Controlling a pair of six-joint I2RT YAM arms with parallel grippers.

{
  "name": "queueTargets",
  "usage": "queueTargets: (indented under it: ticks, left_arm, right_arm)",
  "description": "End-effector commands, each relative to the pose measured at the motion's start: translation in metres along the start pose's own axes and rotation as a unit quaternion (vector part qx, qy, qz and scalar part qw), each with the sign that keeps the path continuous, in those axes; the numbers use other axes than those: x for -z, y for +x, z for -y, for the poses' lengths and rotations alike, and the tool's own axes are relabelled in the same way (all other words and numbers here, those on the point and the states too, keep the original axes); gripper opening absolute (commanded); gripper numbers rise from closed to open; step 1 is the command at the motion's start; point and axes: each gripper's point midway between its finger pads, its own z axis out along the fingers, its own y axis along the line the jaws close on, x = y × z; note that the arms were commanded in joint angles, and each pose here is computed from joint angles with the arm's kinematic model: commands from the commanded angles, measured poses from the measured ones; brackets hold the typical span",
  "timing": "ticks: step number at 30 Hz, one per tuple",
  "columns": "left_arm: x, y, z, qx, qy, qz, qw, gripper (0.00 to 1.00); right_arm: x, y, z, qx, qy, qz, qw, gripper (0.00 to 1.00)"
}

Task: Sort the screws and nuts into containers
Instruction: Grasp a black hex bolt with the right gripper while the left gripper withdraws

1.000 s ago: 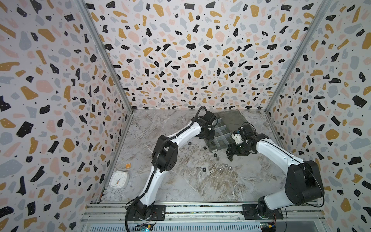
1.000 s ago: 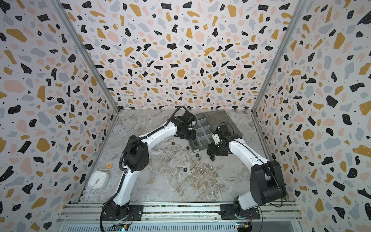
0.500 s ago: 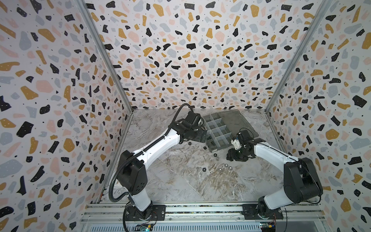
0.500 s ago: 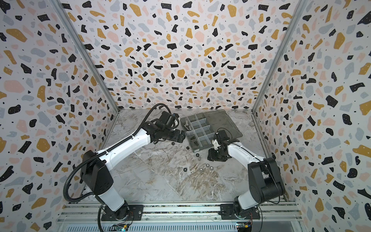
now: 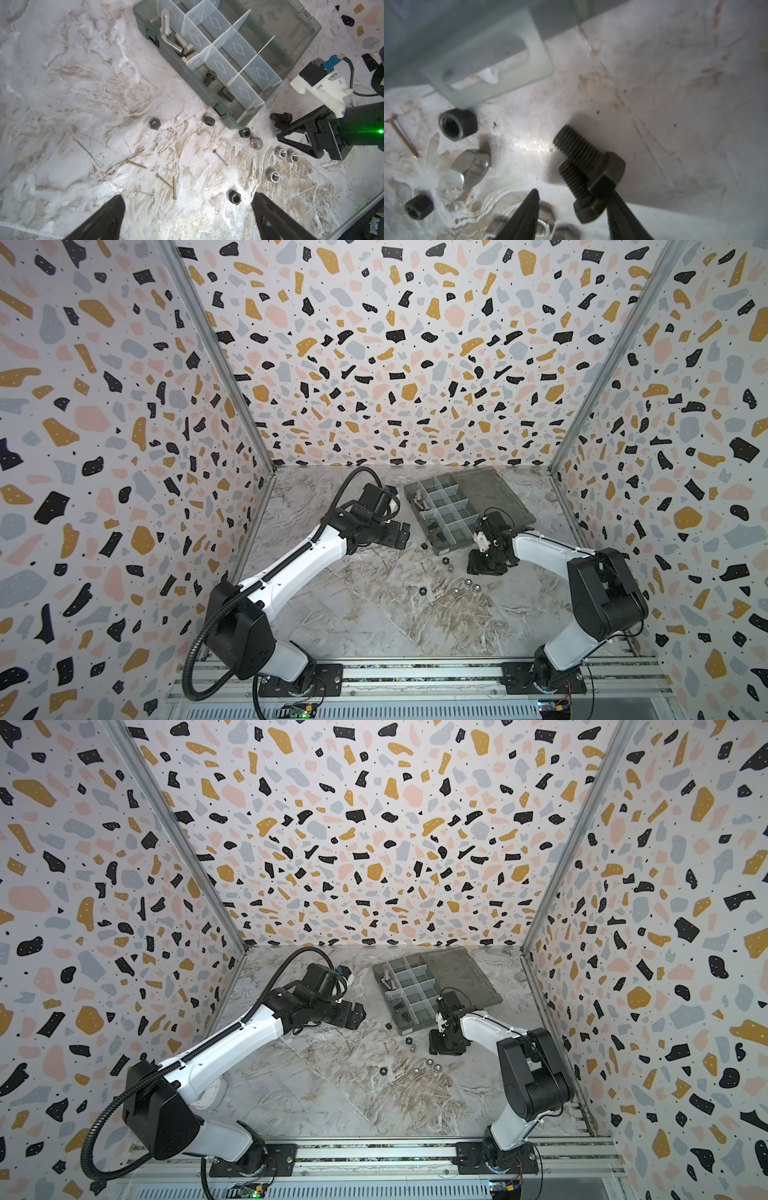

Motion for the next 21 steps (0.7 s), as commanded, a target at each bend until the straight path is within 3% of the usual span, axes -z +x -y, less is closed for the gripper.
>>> queueTargets:
  ticks: [1, 6, 21]
  left_arm:
    - [0.01, -0.007, 0.0, -0.011, 0.011, 0.022, 1.0, 0.97]
    - [0.012, -0.002, -0.009, -0.017, 0.005, 0.013, 1.0, 0.97]
    - [0.006, 0.001, -0.012, -0.001, 0.023, 0.012, 1.0, 0.97]
  right_arm:
    - [-0.001, -0.008, 0.005, 0.004, 0.024, 0.003, 1.0, 0.53]
    - [-0.006, -0.008, 0.008, -0.001, 0.035, -0.014, 0.999, 0.45]
    - [-0.016, 0.03, -0.013, 0.016, 0.047, -0.063, 0.997, 0.45]
